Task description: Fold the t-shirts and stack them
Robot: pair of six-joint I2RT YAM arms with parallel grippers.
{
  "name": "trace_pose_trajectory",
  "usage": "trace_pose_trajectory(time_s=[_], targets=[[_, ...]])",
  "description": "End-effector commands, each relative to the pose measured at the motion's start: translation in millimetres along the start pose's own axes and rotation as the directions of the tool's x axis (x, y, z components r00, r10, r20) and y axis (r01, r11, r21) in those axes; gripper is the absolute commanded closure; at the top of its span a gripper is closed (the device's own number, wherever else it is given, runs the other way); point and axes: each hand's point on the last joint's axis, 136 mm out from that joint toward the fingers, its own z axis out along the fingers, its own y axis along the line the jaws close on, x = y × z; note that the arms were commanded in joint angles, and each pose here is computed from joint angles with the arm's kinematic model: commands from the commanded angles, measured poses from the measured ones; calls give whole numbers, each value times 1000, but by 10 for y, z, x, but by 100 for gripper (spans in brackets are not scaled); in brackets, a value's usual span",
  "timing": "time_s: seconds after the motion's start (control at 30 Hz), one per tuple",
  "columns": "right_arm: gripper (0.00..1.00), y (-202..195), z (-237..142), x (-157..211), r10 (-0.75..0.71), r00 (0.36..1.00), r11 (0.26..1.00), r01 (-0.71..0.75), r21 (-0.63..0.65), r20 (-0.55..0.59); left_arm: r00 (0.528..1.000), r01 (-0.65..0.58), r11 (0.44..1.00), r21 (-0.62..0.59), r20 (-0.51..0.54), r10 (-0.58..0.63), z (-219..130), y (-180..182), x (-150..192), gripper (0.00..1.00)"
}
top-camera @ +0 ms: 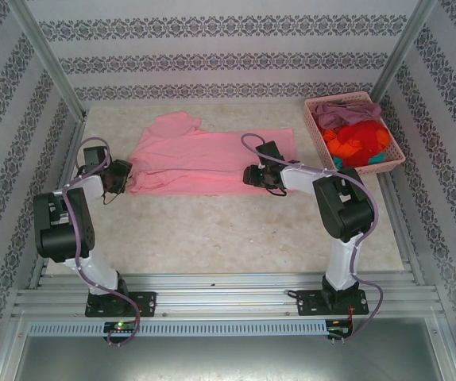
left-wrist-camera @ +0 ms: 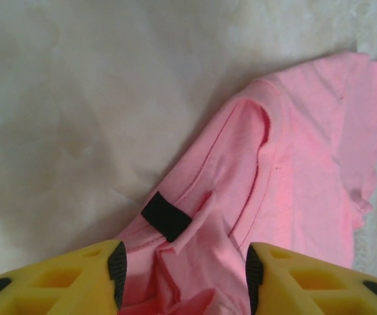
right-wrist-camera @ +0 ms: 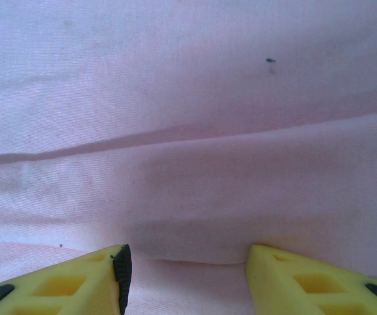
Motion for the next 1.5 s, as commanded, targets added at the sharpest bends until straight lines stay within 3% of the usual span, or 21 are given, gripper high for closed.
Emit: trace_pose_trajectory(time_s=[0.0, 0.13, 0.2, 0.43, 0.6, 0.77, 1.03, 1.23, 1.47], targets=[[49, -314, 50, 314, 29, 994, 994, -17, 109, -109, 998, -48, 999, -15, 28, 48, -160, -3, -32, 41], [49, -305, 60, 311, 29, 993, 994, -18, 106, -111, 999, -27, 999, -42, 32, 29, -327, 173, 91, 26], [49, -293, 65, 315, 29, 993, 995, -18, 103, -113, 1000, -2, 999, -38, 26, 2, -388, 237, 169, 22], [49, -265, 82, 313, 25, 993, 995, -14, 97, -114, 992, 95, 992, 80, -89, -88, -290, 11, 498, 20], [49, -272, 82, 331, 26, 993, 995, -15, 99, -115, 985, 140, 985, 101, -111, -129, -92, -83, 480, 20], [49, -294, 69, 341, 28, 993, 994, -17, 104, -111, 991, 110, 993, 50, -80, -106, 43, -52, 349, 30], [49, -394, 60, 352, 41, 993, 992, -27, 123, -114, 996, 83, 997, -11, -23, -83, 56, 135, 84, 57], [49, -419, 59, 323, 39, 993, 990, -23, 139, -115, 997, 76, 997, -27, -5, -76, 19, 182, -36, 52], [49, -397, 74, 313, 37, 992, 991, -20, 135, -121, 993, 110, 992, 56, -53, -107, 128, 11, -22, 60]])
